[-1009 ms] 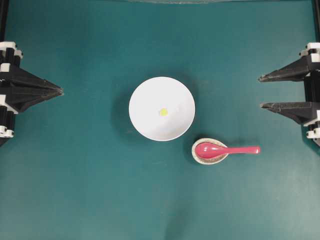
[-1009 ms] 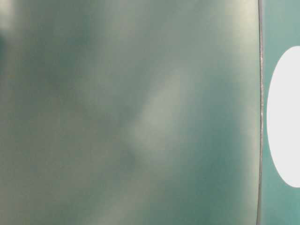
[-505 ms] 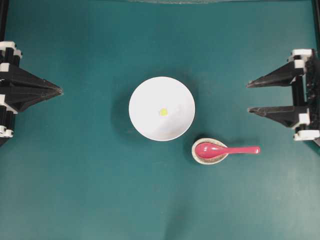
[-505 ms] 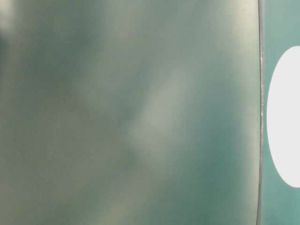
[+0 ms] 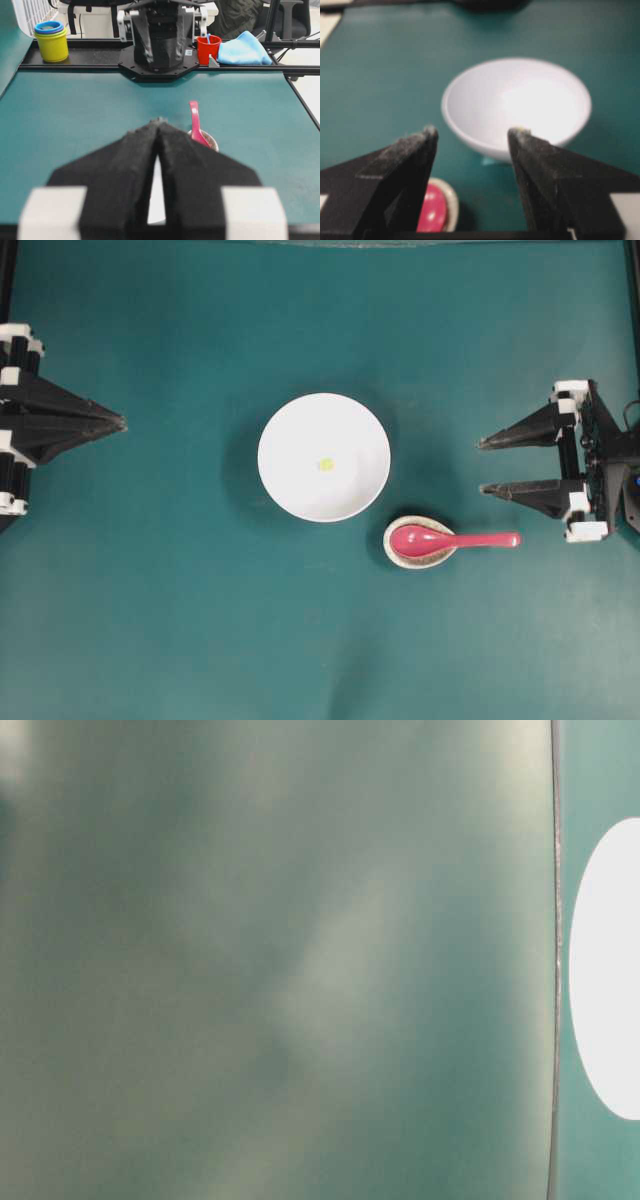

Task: Scoop the yellow hexagonal prism block from the bowl with a spoon using the right arm.
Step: 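Move the right gripper toward the red spoon handle in the spoon rest, then close the right gripper on the red spoon handle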

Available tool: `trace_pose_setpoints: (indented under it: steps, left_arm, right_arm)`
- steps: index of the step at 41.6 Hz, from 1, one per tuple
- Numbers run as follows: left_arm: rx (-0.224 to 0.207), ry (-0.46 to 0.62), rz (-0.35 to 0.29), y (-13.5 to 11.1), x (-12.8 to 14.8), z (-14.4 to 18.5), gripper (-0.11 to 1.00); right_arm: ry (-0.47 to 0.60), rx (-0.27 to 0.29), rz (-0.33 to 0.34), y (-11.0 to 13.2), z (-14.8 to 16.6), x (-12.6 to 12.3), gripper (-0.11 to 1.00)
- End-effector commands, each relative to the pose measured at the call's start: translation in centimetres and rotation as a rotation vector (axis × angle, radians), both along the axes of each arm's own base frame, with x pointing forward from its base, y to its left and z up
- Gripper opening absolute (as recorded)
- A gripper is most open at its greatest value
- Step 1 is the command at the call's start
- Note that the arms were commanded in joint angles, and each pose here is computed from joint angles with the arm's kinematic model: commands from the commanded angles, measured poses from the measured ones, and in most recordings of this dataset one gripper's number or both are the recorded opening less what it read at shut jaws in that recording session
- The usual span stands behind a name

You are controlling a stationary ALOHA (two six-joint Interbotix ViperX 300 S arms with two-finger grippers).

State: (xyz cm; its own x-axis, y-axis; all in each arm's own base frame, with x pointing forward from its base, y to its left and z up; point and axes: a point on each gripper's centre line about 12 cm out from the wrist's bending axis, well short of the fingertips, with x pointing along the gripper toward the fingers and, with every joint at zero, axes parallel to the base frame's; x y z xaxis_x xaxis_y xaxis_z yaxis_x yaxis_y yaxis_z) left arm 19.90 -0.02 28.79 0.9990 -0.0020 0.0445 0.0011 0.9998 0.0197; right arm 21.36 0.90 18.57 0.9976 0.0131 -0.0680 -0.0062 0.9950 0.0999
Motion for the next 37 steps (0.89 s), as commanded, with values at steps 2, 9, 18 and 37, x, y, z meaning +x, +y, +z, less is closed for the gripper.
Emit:
trace_pose_setpoints:
  steps: [2,9,18,37]
  left_arm:
    - [0.008,-0.023,0.0,0.0,0.2,1.0,0.04]
    - [0.014,-0.018,-0.003,-0.1,0.2,0.9,0.04]
    - [0.014,-0.015,-0.003,-0.1,0.2,1.0,0.04]
    - [0.014,-0.015,-0.003,-0.1,0.2,1.0,0.04]
  right_arm:
    - [-0.022,0.022,0.011,0.6,-0.6,0.1,0.61]
    - [0.008,0.036,0.018,1.4,-2.8,-0.3,0.61]
    - [0.034,0.037,0.019,2.6,-4.7,0.1,0.61]
    - [0.126,0.018,-0.025,5.8,-9.2,1.0,0.61]
